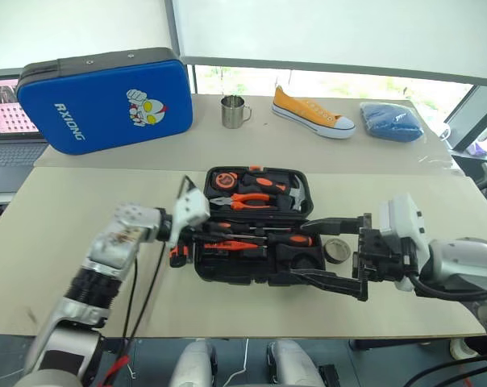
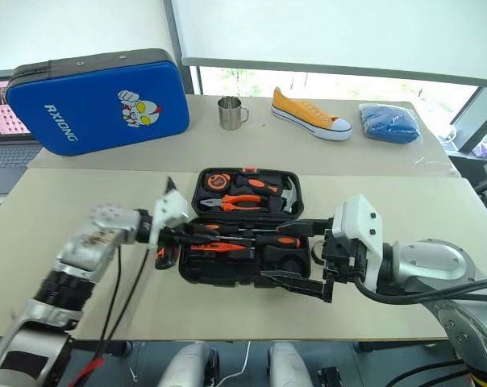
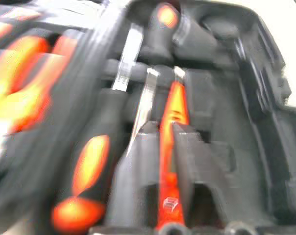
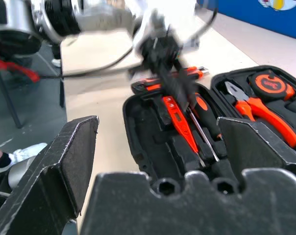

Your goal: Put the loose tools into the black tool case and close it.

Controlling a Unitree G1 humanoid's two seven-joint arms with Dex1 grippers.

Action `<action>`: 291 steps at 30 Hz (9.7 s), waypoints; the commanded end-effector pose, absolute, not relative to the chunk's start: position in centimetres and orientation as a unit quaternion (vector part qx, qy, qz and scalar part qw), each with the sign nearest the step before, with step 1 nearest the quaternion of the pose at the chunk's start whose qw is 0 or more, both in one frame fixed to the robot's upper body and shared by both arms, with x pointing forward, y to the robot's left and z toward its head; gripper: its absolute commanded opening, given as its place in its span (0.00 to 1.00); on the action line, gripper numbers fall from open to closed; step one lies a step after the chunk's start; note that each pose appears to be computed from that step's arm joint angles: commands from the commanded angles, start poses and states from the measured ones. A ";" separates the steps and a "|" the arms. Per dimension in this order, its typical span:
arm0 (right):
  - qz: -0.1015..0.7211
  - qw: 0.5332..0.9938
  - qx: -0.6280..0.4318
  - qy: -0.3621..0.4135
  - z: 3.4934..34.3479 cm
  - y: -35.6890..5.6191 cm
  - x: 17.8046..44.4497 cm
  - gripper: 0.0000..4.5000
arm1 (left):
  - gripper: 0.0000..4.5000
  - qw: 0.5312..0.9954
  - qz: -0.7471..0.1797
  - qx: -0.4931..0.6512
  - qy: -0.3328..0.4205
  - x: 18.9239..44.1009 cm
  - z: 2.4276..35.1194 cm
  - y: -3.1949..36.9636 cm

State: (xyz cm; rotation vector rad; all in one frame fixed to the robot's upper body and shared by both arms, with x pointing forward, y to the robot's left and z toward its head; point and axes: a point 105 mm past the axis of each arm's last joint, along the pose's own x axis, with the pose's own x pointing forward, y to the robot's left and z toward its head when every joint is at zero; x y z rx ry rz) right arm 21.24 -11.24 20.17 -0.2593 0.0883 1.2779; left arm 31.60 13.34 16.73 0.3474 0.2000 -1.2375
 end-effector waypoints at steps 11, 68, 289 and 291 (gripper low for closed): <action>0.660 0.740 -0.129 0.005 20.5 -9.5 22.4 1.00 | 0.99 0.897 -0.295 0.170 0.283 25.0 18.3 27.4; 0.609 0.779 -0.139 0.043 19.5 -11.2 20.1 1.00 | 0.32 0.706 -0.590 0.348 0.182 30.8 22.3 13.2; 0.444 0.822 -0.289 0.207 14.9 -24.9 24.8 1.00 | 0.99 0.686 -0.675 0.265 -0.059 26.6 24.2 9.6; 0.449 0.815 -0.300 0.210 14.1 -24.1 26.1 1.00 | 0.99 0.689 -0.671 0.263 -0.075 26.6 24.2 9.4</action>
